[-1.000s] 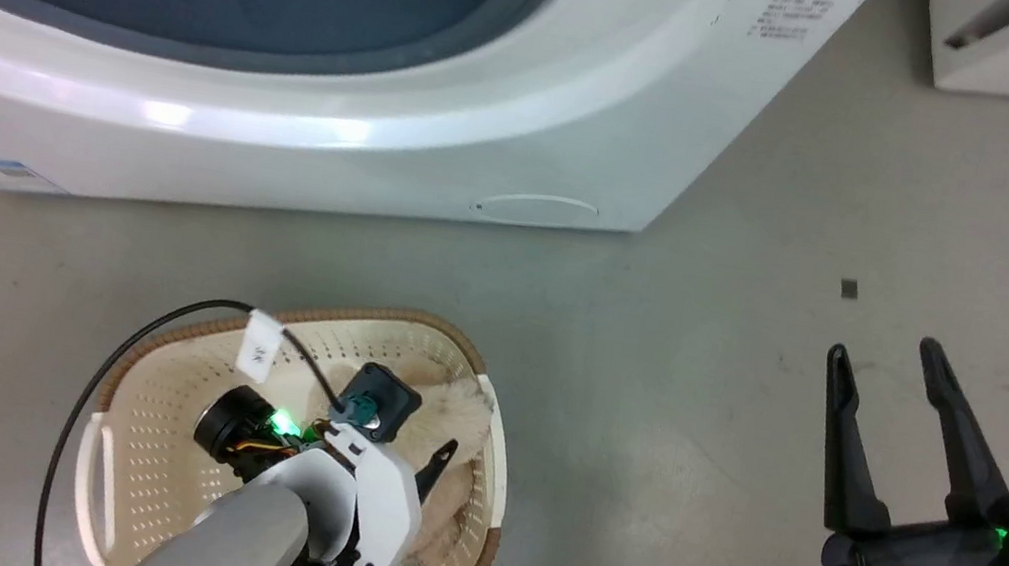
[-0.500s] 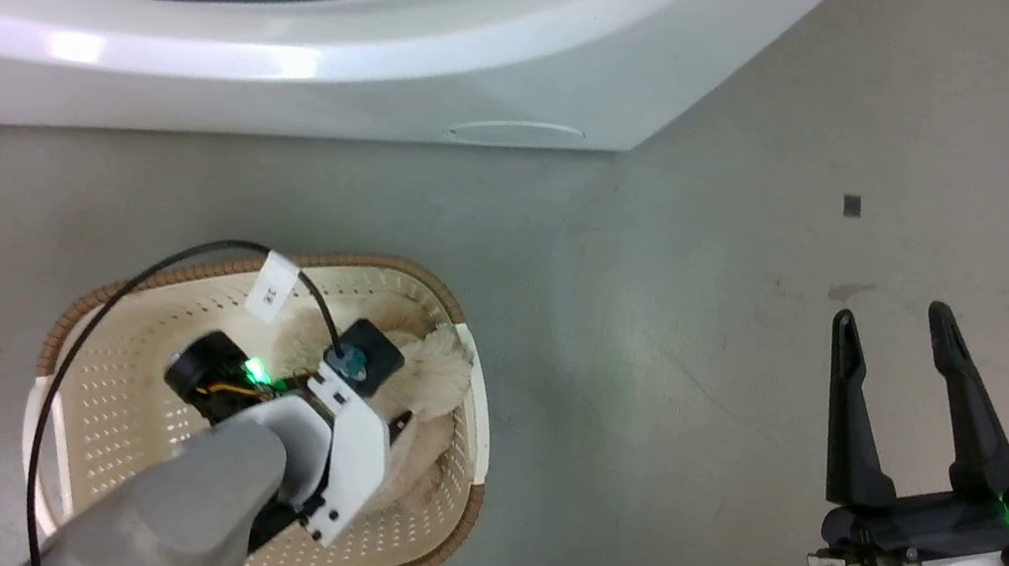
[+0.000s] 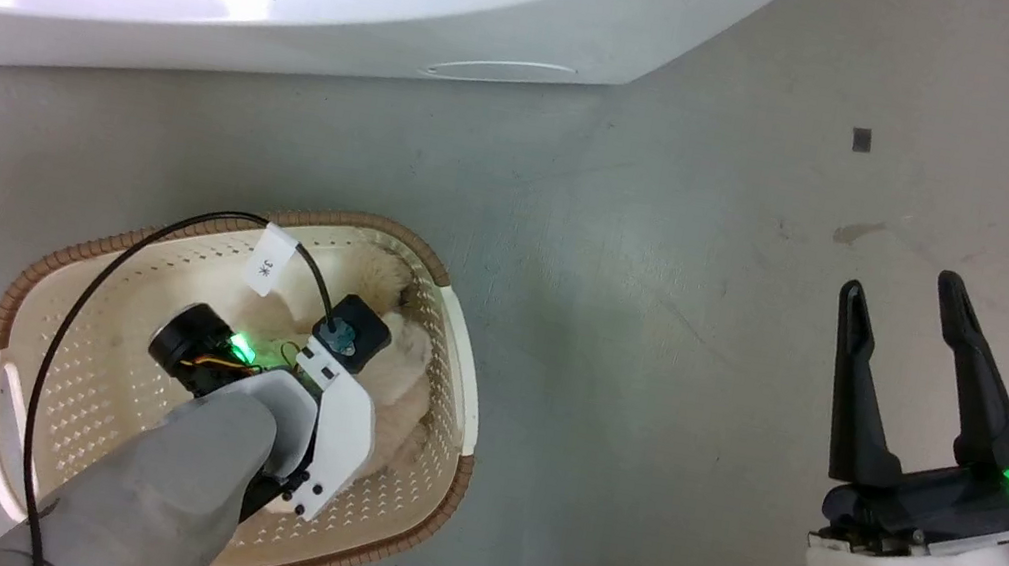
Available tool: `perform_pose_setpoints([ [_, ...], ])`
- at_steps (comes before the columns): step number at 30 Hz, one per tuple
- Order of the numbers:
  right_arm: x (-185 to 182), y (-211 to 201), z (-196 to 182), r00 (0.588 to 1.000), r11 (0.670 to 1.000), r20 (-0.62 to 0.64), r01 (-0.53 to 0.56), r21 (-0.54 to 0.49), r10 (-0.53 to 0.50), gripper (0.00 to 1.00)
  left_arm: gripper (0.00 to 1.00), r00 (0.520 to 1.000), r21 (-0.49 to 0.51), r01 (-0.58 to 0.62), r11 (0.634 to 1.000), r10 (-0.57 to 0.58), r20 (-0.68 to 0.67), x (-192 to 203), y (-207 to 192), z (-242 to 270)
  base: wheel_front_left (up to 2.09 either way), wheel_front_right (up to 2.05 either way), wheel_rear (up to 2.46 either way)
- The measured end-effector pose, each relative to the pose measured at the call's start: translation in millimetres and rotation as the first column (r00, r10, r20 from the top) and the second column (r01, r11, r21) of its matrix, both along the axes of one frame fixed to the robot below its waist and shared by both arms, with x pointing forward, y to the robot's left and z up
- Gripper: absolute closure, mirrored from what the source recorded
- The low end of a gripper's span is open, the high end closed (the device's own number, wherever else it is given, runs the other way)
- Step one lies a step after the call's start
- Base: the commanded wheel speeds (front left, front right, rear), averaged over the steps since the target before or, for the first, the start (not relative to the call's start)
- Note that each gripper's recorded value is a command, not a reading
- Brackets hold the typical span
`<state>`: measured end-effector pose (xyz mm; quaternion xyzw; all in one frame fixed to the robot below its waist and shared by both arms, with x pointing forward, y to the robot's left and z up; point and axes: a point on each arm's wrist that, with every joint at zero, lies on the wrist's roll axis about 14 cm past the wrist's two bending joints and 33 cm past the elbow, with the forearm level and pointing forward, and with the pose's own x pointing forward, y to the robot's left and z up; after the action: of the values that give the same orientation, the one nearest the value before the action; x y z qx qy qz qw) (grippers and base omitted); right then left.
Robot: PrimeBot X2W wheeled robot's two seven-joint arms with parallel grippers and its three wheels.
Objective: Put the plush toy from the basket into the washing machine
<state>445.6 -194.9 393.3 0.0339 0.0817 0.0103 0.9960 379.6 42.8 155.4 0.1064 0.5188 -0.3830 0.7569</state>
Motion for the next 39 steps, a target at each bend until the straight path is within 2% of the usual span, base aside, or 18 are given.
perform_pose_setpoints([
  [7,2,0,13,0.999,1.0,0.043,0.0,0.003,0.0,0.0,1.0,0.998,0.001,-0.043,0.999,0.043,0.039,7,14,7,0.0,0.0,0.0],
  [11,1,0,31,0.996,1.0,0.089,0.002,0.005,-0.003,0.0,1.0,0.99,-0.039,-0.087,0.995,0.091,0.109,16,16,27,0.0,0.0,0.0],
  [23,-30,1,88,0.979,1.0,0.202,0.007,0.013,-0.009,0.0,1.0,0.918,-0.163,-0.221,0.962,0.261,0.298,17,26,109,0.0,0.0,0.0],
  [28,-46,3,107,0.969,1.0,0.245,0.0,0.017,-0.004,0.0,1.0,0.851,-0.266,-0.263,0.927,0.353,0.389,22,23,157,0.0,0.0,0.0],
  [33,-57,8,122,0.959,1.0,0.282,-0.013,0.02,0.007,0.0,1.0,0.767,-0.338,-0.293,0.894,0.431,0.475,18,37,197,0.0,0.0,0.0],
  [39,-63,15,133,0.95,0.999,0.312,-0.037,0.021,0.028,0.0,1.0,0.625,-0.444,-0.291,0.848,0.52,0.583,30,54,256,0.0,0.0,0.0],
])
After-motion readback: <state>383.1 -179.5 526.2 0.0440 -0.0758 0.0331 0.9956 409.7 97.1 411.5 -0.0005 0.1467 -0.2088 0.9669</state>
